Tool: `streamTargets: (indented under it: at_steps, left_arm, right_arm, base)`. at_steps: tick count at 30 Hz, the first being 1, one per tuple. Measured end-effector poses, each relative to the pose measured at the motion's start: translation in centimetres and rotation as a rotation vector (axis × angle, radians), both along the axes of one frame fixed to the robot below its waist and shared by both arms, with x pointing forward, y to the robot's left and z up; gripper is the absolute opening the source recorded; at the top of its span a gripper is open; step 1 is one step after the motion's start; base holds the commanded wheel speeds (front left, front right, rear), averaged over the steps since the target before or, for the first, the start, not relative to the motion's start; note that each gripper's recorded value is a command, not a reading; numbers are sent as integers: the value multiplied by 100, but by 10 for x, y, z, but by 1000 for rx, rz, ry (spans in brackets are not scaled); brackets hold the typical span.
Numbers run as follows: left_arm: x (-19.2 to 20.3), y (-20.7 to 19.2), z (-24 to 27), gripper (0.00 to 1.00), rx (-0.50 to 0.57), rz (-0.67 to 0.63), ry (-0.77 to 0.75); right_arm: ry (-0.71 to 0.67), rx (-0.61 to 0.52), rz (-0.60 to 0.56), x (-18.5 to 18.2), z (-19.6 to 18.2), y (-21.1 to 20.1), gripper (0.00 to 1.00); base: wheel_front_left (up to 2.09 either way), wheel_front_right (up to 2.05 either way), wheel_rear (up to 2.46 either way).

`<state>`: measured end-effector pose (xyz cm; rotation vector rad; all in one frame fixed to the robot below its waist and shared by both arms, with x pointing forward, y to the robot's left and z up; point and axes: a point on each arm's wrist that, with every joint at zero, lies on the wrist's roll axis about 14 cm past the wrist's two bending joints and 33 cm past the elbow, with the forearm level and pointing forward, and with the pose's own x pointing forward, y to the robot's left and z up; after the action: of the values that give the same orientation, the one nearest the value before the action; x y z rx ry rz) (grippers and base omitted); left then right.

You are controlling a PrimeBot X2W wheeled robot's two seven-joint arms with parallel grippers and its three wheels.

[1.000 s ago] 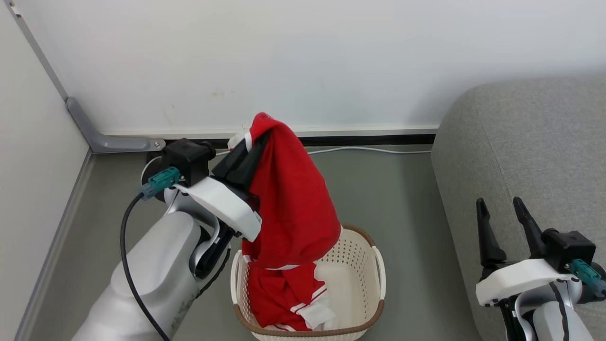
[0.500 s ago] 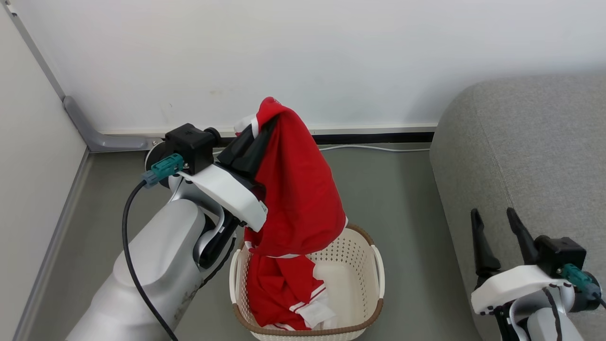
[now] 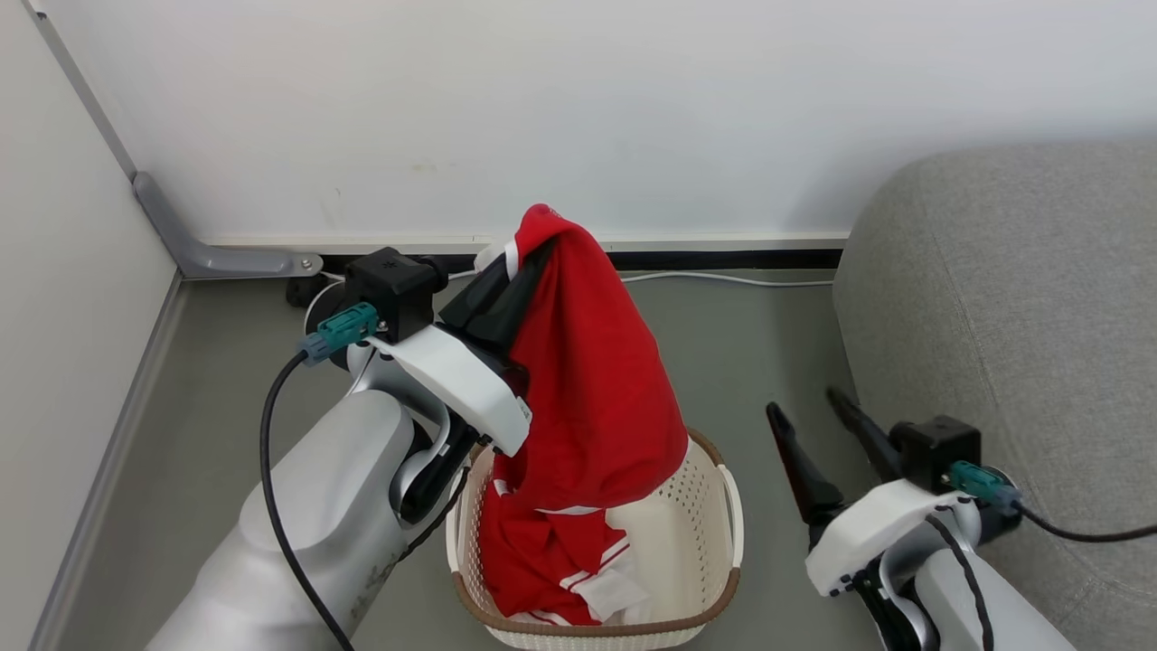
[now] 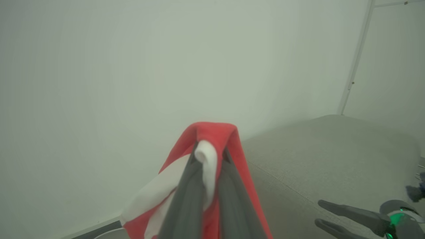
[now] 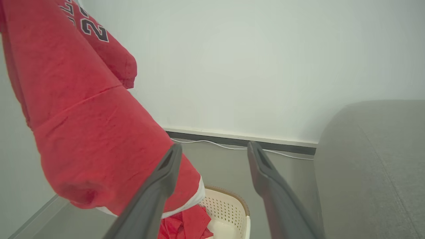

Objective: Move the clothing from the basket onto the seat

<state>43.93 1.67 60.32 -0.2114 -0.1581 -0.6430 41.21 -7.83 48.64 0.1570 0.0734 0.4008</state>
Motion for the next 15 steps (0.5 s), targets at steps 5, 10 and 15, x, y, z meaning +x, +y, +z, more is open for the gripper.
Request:
streamTargets:
  at_steps: [5, 10, 15]
  left_arm:
    - [-1, -2, -4, 0, 2, -3, 10]
    - [1, -2, -2, 0, 1, -5, 8]
    - [1, -2, -5, 0, -2, -4, 19]
  right_arm:
    - [-13, -30, 130, 0, 6, 31, 100]
    - [-34, -57, 253, 1, 17, 58, 100]
    - [-44, -63, 364, -4, 24, 86, 100]
  base:
    - [0, 0, 0]
    - [0, 0, 0]
    - [0, 0, 0]
